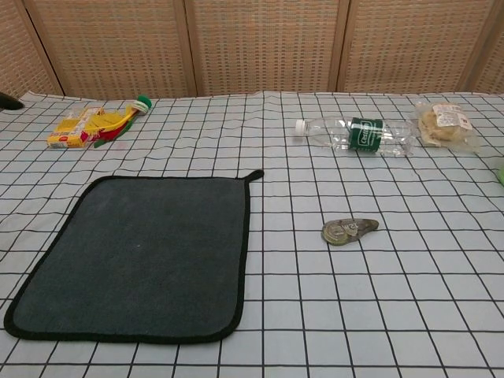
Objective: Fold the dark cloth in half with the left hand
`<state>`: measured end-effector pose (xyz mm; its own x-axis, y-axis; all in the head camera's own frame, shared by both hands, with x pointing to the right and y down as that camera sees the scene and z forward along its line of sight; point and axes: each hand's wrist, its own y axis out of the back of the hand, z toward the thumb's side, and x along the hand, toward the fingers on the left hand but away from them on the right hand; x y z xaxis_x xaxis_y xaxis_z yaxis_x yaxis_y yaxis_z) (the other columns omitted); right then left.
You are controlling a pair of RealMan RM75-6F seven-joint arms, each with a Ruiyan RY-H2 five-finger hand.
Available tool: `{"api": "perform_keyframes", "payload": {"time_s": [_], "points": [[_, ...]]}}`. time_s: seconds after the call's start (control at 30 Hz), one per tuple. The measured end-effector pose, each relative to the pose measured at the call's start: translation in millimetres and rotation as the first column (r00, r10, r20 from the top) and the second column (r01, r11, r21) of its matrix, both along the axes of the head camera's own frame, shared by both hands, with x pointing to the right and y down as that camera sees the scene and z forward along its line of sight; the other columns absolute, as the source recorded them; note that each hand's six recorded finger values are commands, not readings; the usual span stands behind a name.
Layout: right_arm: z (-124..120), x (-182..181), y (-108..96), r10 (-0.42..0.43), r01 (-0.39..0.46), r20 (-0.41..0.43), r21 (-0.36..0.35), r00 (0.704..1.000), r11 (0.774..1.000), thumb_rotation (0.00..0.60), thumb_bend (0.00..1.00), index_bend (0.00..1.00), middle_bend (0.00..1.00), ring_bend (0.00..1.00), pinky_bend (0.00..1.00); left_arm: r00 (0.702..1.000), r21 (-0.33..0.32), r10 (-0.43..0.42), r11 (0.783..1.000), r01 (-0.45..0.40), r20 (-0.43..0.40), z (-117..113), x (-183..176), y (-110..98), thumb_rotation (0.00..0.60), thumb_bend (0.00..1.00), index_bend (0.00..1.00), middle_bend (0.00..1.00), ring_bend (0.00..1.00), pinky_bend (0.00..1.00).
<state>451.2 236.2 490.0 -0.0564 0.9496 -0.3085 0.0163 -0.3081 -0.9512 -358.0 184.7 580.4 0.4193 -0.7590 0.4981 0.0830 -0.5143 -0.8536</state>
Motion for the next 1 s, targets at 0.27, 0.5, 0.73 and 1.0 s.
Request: {"api": "perform_keyframes", "payload": {"time_s": [0.27, 0.5, 0.73, 1.0], "points": [[5.2, 9.7, -5.8, 0.046, -0.046, -0.04, -0.008, 0.998, 0.999, 0.6, 0.0, 0.0, 0.0, 0.0, 0.0, 0.935, -0.028, 0.353, 0.935, -0.354, -0.038, 53.4, 105.6, -37.4, 0.6, 0.26, 0.2, 0.0, 0.0, 0.0], [7.0, 16.0, -8.2, 0.076, -0.077, -0.059, -0.011, 0.995, 0.997, 0.6, 0.0, 0.0, 0.0, 0.0, 0.0, 0.862, -0.006, 0.507, 0.862, -0.507, -0.01, 87.6, 164.7, -49.5, 0.6, 0.31, 0.28, 0.0, 0.0, 0.0], [11.5, 23.2, -10.7, 0.103, -0.105, -0.072, -0.025, 0.992, 0.994, 0.6, 0.0, 0.0, 0.0, 0.0, 0.0, 0.803, -0.005, 0.596, 0.803, -0.596, 0.008, 114.2, 204.6, -48.4, 0.6, 0.34, 0.31, 0.0, 0.0, 0.0], [11.9, 25.5, -12.0, 0.11, -0.112, -0.07, -0.027, 0.991, 0.993, 0.6, 0.0, 0.0, 0.0, 0.0, 0.0, 0.757, -0.021, 0.653, 0.757, -0.653, 0.026, 129.3, 227.3, -39.6, 0.6, 0.41, 0.33, 0.0, 0.0, 0.0]]}}
